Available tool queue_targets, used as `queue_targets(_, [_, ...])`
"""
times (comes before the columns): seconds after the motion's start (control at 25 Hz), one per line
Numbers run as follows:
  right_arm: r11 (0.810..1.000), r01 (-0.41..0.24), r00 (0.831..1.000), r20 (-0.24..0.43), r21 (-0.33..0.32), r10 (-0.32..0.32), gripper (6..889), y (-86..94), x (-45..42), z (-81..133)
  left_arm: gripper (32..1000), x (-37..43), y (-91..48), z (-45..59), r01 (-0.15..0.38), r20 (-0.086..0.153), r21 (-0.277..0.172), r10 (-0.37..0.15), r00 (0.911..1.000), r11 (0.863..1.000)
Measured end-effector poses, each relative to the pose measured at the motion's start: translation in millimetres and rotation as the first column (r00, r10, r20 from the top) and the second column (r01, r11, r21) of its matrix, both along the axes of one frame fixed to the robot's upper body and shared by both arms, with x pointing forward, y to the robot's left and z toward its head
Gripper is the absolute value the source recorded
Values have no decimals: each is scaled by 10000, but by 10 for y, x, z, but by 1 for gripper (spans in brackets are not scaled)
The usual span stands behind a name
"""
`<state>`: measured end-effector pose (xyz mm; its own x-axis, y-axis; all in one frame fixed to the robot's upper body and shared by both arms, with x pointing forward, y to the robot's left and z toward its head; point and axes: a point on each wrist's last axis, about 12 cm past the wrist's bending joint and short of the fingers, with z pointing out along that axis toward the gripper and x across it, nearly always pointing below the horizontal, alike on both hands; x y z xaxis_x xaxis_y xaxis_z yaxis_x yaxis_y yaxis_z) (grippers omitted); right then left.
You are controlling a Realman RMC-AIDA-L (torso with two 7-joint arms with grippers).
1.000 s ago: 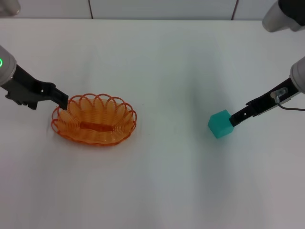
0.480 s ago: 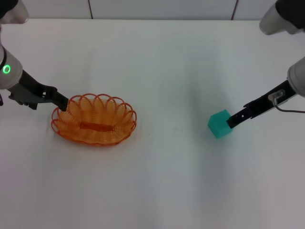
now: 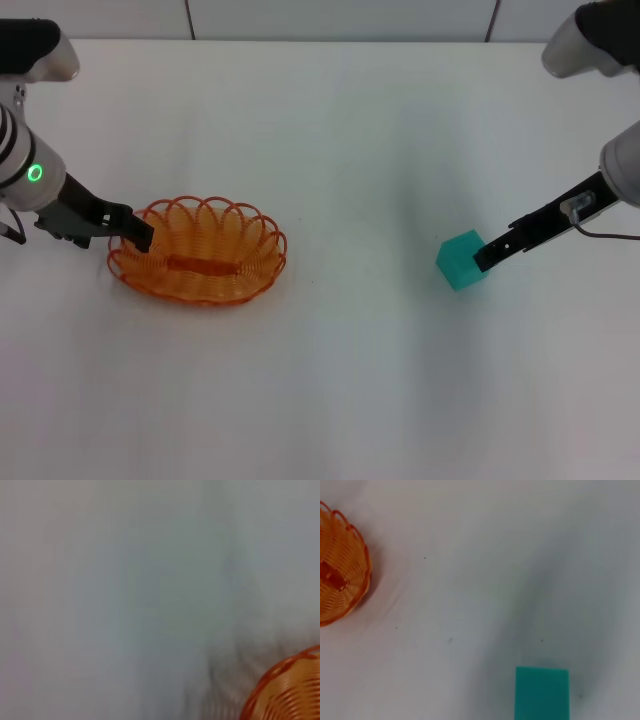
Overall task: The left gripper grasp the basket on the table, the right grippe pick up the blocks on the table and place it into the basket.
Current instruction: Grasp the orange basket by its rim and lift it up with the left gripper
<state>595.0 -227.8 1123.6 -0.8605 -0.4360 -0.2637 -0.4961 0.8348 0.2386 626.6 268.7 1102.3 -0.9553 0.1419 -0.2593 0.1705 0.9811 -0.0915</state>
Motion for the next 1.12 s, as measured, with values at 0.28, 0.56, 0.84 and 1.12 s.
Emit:
queue_targets(0.28, [10000, -70, 10000, 16, 28, 70, 877, 12, -3, -4, 848, 11, -47, -56, 113, 88, -2, -113, 9999, 9999])
queue_targets(0.56, [9999, -81, 10000, 21, 61, 81, 876, 20, -4, -5, 847, 17, -80, -102, 194, 41, 8, -194, 9998, 9998])
queue_targets(0.84, [9999, -88, 10000, 35, 73, 88, 876, 24, -3, -5, 847, 14, -82, -107, 199, 26, 7, -199, 9998, 9998])
queue_targets(1.12, [9999, -78, 10000, 22, 141, 78, 875, 27, -7, -7, 672, 9, -92, -109, 210, -9, -76, -210, 9998, 9997])
